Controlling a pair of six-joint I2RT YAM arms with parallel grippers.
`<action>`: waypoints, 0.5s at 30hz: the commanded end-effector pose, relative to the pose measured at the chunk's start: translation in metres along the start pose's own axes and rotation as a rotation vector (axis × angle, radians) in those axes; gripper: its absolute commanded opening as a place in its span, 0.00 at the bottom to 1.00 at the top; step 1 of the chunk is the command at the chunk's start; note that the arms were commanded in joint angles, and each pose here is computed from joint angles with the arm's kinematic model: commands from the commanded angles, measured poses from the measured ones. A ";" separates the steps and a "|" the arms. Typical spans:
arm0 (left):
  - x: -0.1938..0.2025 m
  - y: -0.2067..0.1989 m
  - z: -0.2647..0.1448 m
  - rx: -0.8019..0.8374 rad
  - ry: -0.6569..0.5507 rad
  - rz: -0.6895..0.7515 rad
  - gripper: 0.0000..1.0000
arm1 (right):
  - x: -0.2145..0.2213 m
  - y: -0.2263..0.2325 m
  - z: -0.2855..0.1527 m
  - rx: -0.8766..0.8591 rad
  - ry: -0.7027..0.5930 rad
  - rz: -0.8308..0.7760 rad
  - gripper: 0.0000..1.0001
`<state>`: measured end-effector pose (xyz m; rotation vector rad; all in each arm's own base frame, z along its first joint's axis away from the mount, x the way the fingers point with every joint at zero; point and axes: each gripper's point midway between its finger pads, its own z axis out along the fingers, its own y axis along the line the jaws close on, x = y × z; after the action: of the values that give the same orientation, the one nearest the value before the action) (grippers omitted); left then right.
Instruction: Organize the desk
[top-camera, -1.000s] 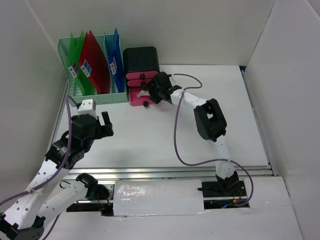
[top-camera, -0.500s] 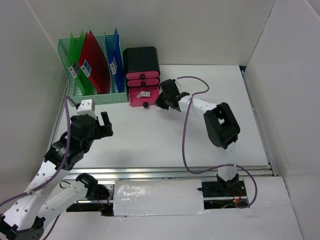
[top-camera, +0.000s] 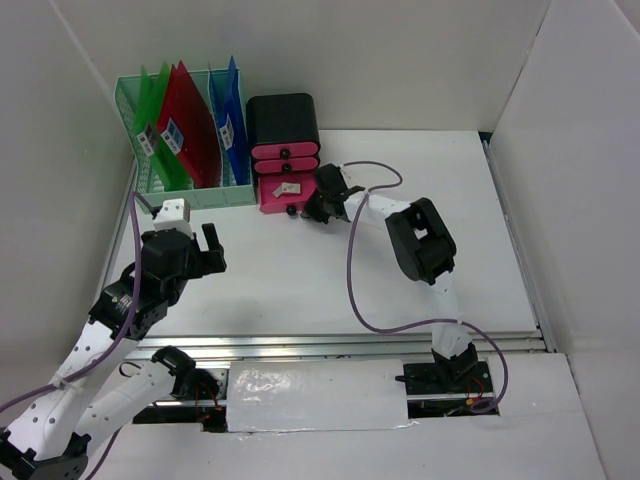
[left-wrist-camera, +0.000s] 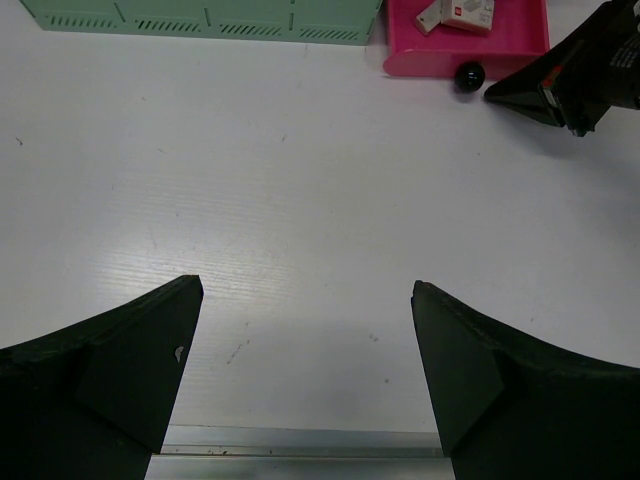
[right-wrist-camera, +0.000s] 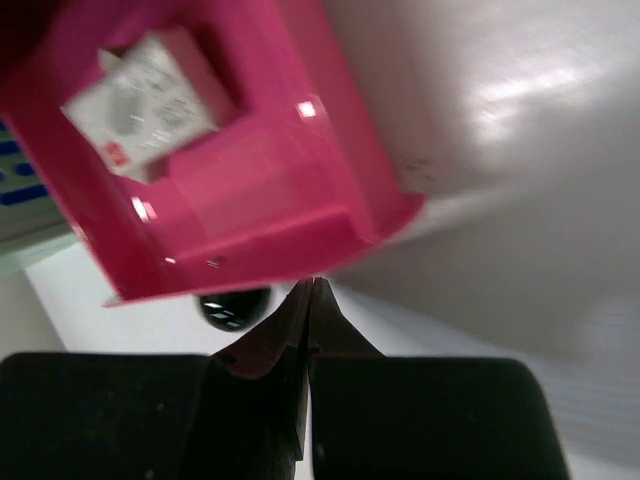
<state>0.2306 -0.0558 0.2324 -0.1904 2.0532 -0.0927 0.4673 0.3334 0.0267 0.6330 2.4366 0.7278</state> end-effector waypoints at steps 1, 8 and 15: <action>-0.005 -0.002 0.001 0.005 -0.022 -0.003 1.00 | -0.024 0.047 0.002 -0.143 -0.052 0.020 0.00; -0.005 -0.001 0.001 0.003 -0.025 -0.006 1.00 | -0.034 0.064 0.018 -0.181 -0.069 0.076 0.00; -0.005 -0.003 0.001 0.010 -0.022 -0.003 1.00 | -0.052 0.068 0.030 -0.200 -0.080 0.140 0.00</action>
<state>0.2306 -0.0560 0.2325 -0.1898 2.0533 -0.0941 0.5213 0.3605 0.0373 0.7160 2.3291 0.8774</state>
